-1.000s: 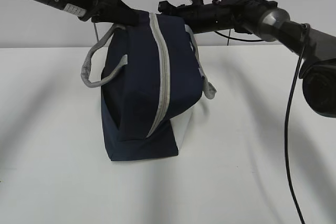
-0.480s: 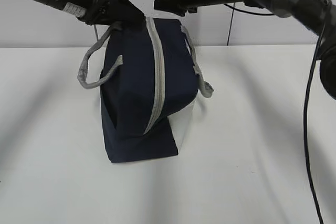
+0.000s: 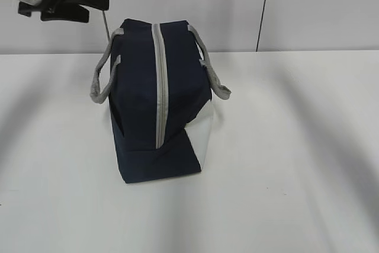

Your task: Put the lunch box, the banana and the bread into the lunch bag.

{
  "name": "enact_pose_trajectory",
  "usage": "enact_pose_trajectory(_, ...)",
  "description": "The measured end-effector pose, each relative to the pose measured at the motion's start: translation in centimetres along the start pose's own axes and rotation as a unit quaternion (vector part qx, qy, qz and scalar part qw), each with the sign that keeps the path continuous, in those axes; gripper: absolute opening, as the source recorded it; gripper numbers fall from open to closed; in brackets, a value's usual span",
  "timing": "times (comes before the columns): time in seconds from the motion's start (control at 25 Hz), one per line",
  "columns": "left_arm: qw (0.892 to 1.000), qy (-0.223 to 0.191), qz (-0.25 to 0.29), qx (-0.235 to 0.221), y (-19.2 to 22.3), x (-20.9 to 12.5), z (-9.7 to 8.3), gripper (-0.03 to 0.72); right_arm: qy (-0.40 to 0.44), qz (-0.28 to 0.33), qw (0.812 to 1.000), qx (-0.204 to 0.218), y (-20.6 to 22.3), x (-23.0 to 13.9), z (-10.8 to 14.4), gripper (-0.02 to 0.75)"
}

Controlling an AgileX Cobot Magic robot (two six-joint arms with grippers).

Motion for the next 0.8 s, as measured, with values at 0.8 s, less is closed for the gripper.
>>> enact_pose_trajectory(0.8, 0.999, -0.012, 0.002, 0.043, -6.2, -0.5, -2.6, 0.426, -0.028, -0.069, 0.99, -0.123, -3.4, 3.3, 1.0, 0.494)
Point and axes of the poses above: a point on each arm's last joint axis where the gripper is mounted, y pointing out along that axis toward the gripper, z along the wrist's bending axis when the last joint is at zero, x = y × z, the point moved 4 cm from there along y, pointing out along that axis toward the gripper, and after that the axes turned 11 degrees about -y, right-handed, at the moved point
